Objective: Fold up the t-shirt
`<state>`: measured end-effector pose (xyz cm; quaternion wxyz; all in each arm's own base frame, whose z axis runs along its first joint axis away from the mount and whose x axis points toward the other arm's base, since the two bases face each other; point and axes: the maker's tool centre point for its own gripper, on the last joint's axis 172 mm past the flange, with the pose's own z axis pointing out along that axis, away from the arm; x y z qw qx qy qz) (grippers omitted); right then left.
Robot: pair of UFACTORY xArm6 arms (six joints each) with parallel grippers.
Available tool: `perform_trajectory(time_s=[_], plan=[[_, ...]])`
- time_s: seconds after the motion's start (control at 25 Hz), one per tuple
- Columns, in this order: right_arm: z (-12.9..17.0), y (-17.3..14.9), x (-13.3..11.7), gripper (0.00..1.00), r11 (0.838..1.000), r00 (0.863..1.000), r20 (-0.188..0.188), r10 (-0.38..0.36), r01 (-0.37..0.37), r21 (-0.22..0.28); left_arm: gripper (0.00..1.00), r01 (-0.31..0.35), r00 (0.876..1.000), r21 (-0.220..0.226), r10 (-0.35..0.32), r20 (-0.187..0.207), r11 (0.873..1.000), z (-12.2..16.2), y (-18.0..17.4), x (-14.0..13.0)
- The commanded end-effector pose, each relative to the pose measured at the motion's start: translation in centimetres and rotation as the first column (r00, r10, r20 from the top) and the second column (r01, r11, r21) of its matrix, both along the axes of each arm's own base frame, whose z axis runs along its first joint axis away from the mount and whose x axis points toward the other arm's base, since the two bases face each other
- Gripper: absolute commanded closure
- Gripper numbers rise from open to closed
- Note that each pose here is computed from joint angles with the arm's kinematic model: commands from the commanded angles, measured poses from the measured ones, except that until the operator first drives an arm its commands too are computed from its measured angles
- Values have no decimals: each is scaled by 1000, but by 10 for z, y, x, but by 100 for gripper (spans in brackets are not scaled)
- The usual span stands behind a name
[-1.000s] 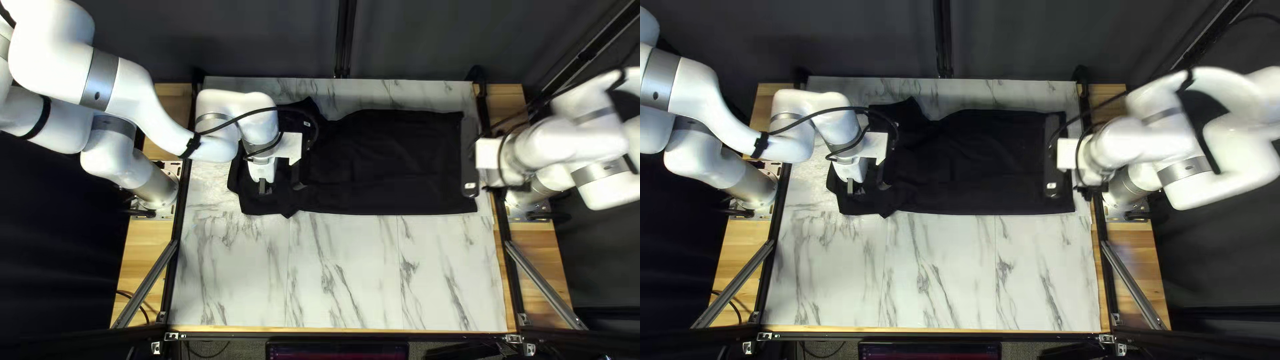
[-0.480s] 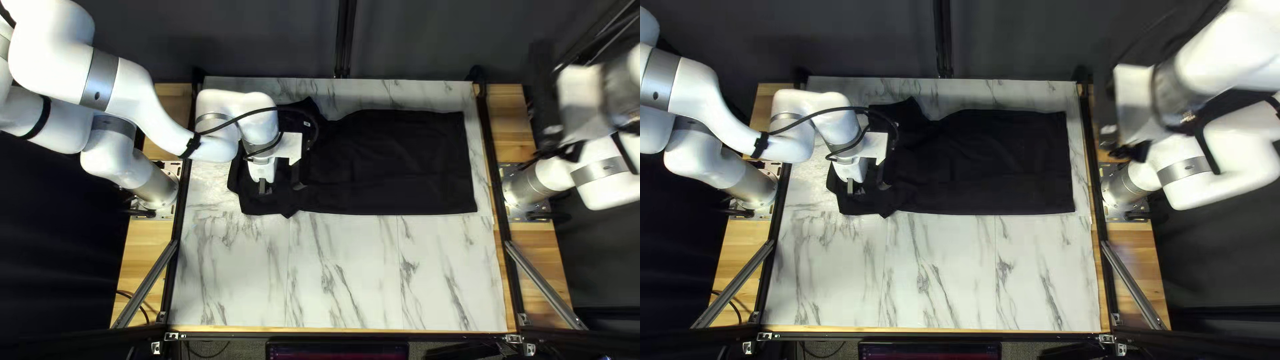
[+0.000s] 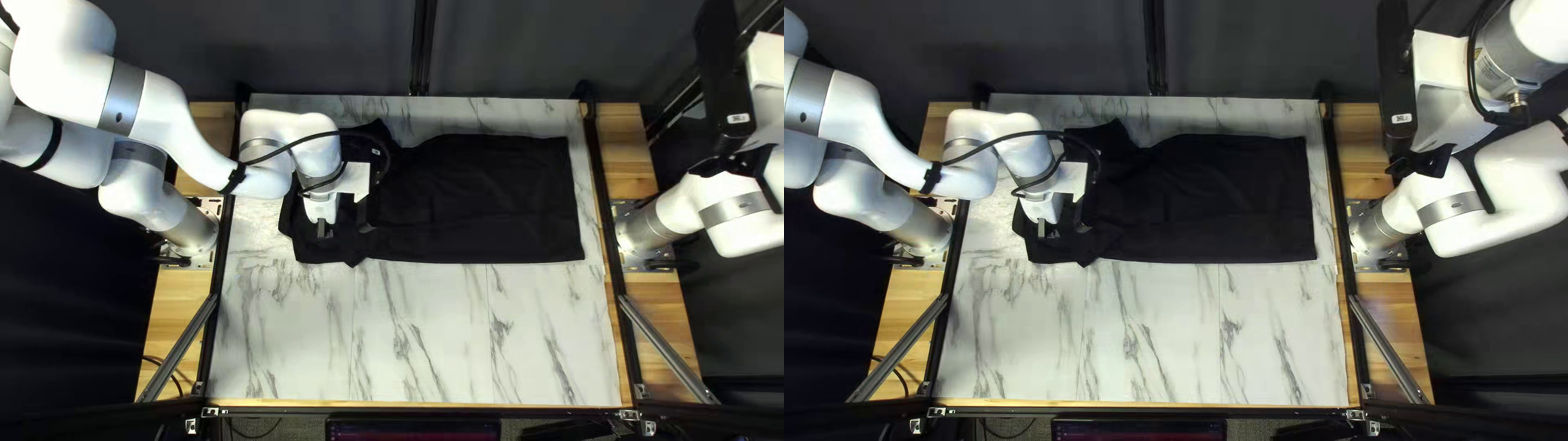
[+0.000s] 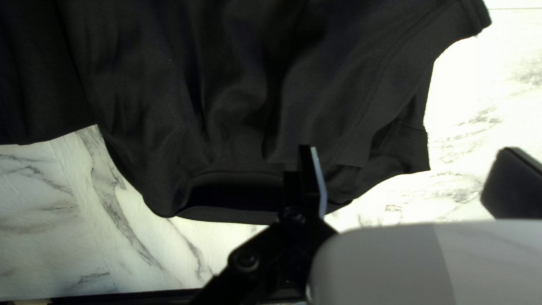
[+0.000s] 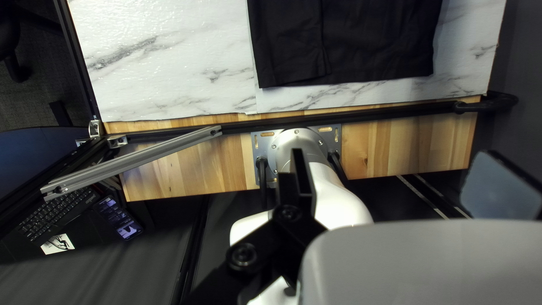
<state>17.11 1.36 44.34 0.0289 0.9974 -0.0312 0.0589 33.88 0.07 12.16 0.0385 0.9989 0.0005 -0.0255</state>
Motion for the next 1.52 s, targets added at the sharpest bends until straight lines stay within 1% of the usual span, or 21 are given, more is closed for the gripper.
perform_trajectory(time_s=[0.04,0.08,0.16,0.24,0.4,0.48,0.6,0.64,0.8,0.84,0.92,1.04,1.08,1.24,1.28,1.32,1.36,1.44,1.52], plan=[[0,0,0,0,1000,1000,0,0,0,0,0,1,1000,5,-1,-4,1000,12,0,2],[0,0,0,0,1000,1000,0,0,0,0,0,7,1000,19,-7,-5,1000,23,1,8],[0,0,0,0,1000,1000,0,0,0,0,0,10,1000,33,-11,1,999,30,-1,23],[0,0,0,0,1000,1000,0,0,0,0,0,9,1000,40,-9,10,999,30,-4,38],[0,0,0,0,1000,1000,0,0,0,0,0,-9,999,56,7,43,998,25,-12,79],[0,0,0,0,1000,1000,0,0,0,0,0,-19,998,63,16,57,998,19,-13,92],[0,0,0,0,1000,1000,0,0,0,0,0,-28,998,61,24,64,998,5,-10,104],[0,0,0,0,1000,1000,0,0,0,0,0,-29,998,60,26,64,998,3,-10,105],[0,0,0,0,1000,1000,0,0,0,0,0,-36,997,55,32,76,998,-21,-16,112],[0,0,0,0,1000,1000,0,0,0,0,0,-39,996,57,34,80,998,-24,-18,113],[0,0,0,0,1000,1000,0,0,0,0,0,-54,995,77,47,91,996,-33,-23,116],[0,0,0,0,1000,1000,0,0,0,0,0,-92,992,127,80,96,988,-38,-21,121],[0,0,0,0,1000,1000,0,0,0,0,0,-109,991,151,96,94,982,-40,-16,123],[0,0,0,0,1000,1000,0,0,0,0,0,-150,987,211,136,81,966,-47,-7,130],[0,0,0,0,1000,1000,0,0,0,0,0,-158,987,229,144,75,961,-50,-6,133],[0,0,0,0,1000,1000,0,0,0,0,0,-161,986,237,148,71,958,-52,-5,134],[0,0,0,0,1000,1000,0,0,0,0,0,-165,986,254,155,60,953,-56,-3,137],[0,0,0,0,1000,1000,0,0,0,0,0,-169,986,272,163,46,947,-61,1,140],[0,0,0,0,1000,1000,0,0,0,0,0,-178,984,300,179,24,937,-67,6,139]])
